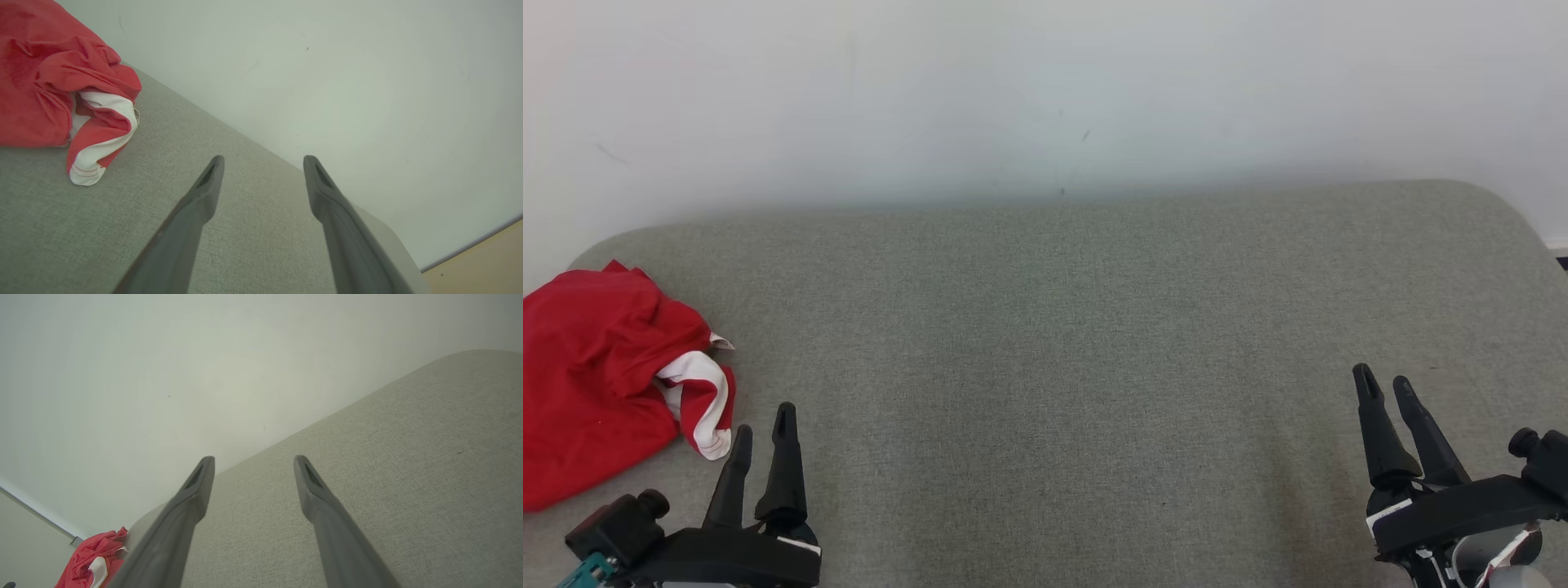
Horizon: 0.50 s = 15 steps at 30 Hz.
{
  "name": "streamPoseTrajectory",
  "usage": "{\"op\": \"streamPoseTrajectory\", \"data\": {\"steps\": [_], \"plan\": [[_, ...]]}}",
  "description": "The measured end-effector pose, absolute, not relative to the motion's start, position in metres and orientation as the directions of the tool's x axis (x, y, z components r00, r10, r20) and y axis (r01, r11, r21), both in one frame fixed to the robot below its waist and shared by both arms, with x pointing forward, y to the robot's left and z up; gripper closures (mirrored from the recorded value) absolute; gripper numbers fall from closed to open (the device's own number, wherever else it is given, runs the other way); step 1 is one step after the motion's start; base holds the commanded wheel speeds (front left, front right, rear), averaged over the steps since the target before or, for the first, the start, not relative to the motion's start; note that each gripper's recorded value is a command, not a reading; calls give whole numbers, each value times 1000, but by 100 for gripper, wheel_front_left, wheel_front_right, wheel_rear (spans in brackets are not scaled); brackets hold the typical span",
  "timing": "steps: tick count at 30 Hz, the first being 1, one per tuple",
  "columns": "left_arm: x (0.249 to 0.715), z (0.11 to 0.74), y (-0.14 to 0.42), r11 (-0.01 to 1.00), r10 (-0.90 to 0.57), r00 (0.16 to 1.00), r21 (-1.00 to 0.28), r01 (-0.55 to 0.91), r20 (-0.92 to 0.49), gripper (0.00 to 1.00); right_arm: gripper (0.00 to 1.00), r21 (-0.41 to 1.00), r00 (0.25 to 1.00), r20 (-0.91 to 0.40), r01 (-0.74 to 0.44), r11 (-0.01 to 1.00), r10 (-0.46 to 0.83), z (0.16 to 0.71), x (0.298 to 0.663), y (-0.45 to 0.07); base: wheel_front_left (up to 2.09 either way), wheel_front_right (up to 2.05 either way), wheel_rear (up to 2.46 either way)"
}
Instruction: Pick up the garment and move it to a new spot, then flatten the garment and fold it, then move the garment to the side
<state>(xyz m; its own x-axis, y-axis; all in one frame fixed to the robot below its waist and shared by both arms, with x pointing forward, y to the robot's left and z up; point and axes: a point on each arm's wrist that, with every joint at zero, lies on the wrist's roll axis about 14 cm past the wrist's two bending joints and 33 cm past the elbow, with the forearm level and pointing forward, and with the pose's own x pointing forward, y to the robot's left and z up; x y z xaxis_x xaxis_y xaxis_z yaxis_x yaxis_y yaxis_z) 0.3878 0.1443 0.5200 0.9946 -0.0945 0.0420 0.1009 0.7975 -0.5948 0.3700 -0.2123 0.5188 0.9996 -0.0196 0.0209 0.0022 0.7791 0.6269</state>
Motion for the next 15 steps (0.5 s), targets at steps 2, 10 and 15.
{"op": "streamPoseTrajectory", "data": {"steps": [2,10,15], "plan": [[389,518,144,825,-96,995,-557,99,34,0,0,599,1000,21,-1,801,-15,518,369,-210,0,0,0],[392,510,144,896,-85,996,-437,80,8,0,0,470,1000,22,-20,883,11,515,366,-201,0,0,0],[394,506,145,929,-77,997,-364,70,-4,0,0,415,1000,21,-22,909,15,513,364,-199,0,0,0]]}}
